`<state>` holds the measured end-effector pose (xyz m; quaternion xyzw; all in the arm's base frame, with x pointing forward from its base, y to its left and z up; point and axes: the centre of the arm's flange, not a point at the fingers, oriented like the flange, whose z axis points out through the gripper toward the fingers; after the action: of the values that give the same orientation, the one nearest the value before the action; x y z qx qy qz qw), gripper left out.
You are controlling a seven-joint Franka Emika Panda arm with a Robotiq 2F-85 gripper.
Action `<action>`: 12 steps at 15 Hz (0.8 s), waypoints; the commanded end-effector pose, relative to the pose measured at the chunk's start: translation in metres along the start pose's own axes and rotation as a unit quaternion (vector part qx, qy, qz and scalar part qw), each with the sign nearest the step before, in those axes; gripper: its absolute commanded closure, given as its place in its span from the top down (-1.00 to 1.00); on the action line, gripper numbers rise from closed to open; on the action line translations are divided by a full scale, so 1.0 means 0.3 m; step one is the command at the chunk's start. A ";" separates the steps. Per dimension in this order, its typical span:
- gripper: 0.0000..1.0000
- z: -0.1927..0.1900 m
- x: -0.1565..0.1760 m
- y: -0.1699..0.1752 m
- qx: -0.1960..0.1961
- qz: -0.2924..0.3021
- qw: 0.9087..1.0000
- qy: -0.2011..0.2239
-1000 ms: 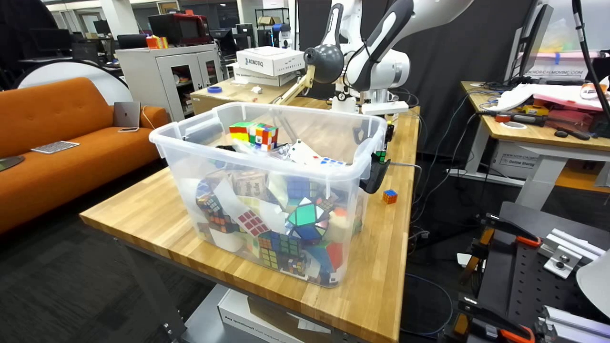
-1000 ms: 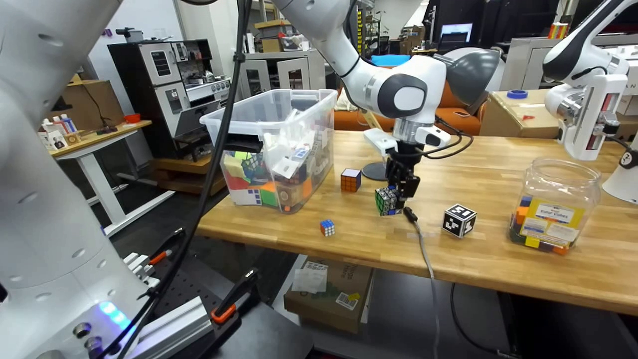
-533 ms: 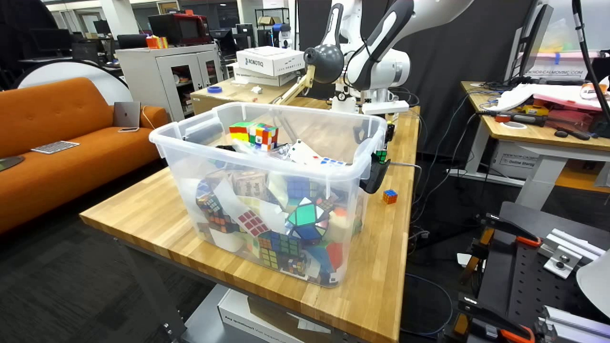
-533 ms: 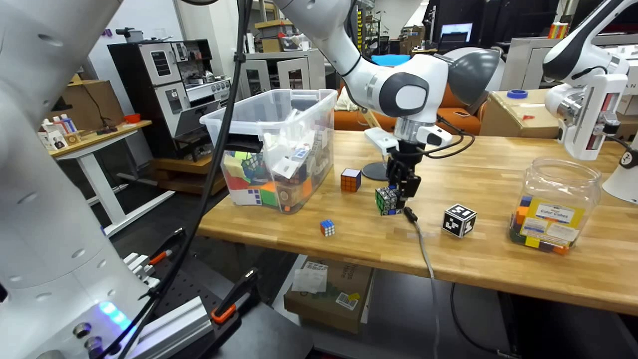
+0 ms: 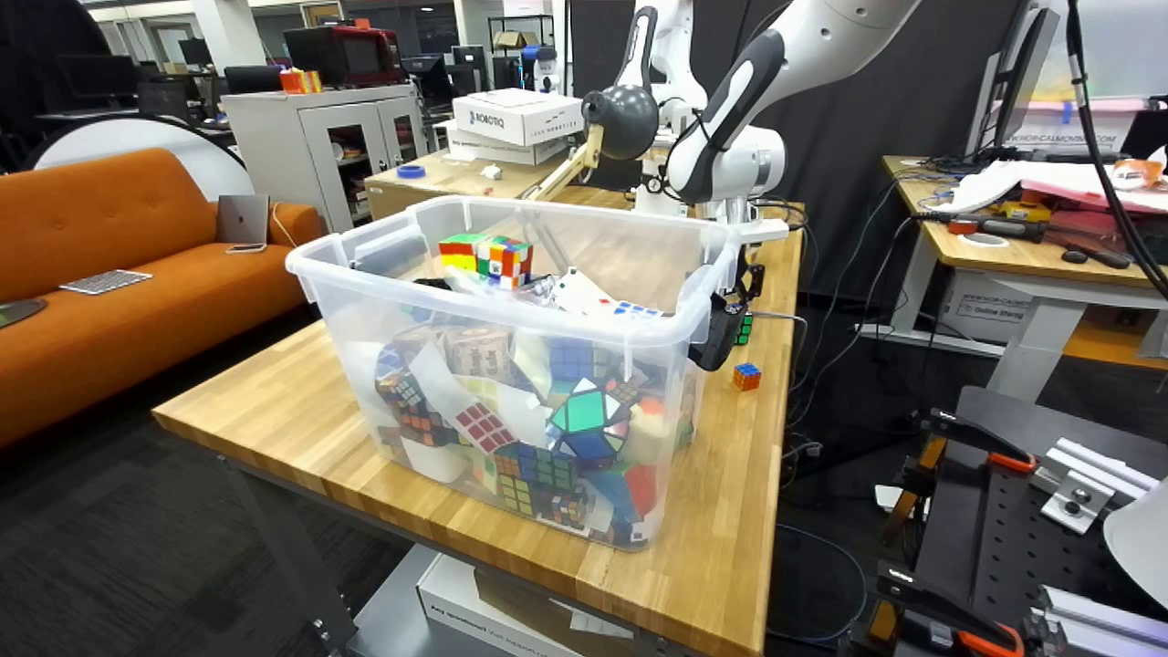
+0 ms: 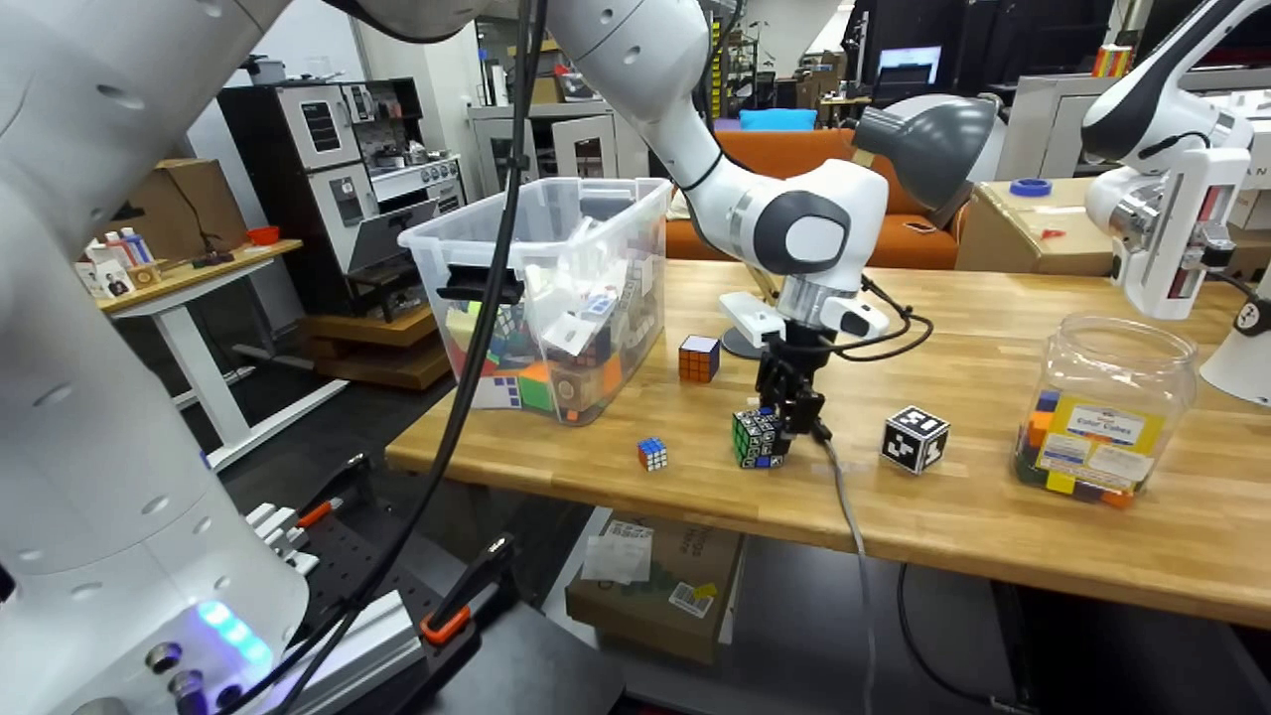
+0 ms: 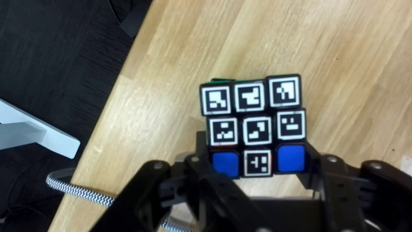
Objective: Move the black and white cube to the right, pick up the cube in the middle then place it down again
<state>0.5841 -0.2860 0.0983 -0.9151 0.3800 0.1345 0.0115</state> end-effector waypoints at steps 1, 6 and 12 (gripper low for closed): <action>-0.26 0.003 0.014 -0.005 -0.005 -0.007 1.000 -0.017; 0.97 -0.006 0.001 -0.001 -0.007 -0.008 1.000 -0.016; 1.00 -0.002 -0.004 0.005 -0.004 0.000 1.000 -0.011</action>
<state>0.5822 -0.2862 0.0994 -0.9135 0.3794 0.1464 0.0122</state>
